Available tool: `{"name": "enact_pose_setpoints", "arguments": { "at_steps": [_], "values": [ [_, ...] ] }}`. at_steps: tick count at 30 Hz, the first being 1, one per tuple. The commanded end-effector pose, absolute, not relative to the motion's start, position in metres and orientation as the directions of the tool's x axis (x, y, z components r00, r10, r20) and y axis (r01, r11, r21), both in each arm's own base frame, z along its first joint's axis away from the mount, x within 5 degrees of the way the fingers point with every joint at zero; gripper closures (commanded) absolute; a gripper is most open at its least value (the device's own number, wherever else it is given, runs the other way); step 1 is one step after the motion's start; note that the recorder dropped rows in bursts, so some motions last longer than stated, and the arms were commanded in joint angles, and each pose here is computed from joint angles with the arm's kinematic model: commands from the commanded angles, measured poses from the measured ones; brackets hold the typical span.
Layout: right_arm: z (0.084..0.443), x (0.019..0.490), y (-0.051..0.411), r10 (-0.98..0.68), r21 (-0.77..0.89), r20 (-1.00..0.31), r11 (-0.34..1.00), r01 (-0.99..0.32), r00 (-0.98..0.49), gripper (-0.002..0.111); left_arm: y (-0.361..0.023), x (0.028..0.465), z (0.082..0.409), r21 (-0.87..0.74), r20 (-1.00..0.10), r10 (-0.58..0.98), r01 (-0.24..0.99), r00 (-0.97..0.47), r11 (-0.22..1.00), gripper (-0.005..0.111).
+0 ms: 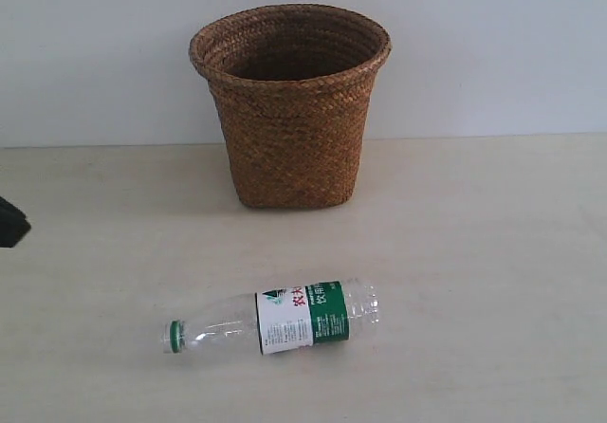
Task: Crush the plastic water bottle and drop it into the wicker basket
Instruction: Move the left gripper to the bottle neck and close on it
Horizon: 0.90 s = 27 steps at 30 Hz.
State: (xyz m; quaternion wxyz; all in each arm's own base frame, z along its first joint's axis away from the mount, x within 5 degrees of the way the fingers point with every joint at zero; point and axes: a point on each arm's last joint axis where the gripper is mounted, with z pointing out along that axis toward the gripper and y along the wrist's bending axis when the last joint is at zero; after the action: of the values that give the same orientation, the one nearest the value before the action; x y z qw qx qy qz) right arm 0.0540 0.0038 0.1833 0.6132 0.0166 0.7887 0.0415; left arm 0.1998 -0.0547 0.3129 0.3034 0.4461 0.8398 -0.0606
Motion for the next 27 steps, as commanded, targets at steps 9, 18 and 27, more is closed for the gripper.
{"name": "enact_pose_setpoints", "arguments": {
  "at_steps": [9, 18, 27],
  "values": [
    [0.184, 0.054, 0.003, 0.065, 0.073, -0.97, 0.997, -0.026, -0.235, 0.108, -0.088, 0.242, 0.258, -0.056, -0.625, 0.738, 0.958, -0.254, 0.282, 0.038],
    [0.184, 0.054, 0.003, 0.067, 0.075, -0.97, 0.997, -0.026, -0.235, 0.108, -0.091, 0.272, 0.203, -0.013, -0.586, 0.805, 0.994, -0.092, 0.105, 0.031],
    [0.184, 0.054, 0.003, 0.067, 0.075, -0.97, 0.997, -0.026, -0.235, 0.108, -0.095, 0.287, 0.166, -0.001, -0.602, 0.798, 0.999, -0.035, 0.044, 0.031]
  ]
}}
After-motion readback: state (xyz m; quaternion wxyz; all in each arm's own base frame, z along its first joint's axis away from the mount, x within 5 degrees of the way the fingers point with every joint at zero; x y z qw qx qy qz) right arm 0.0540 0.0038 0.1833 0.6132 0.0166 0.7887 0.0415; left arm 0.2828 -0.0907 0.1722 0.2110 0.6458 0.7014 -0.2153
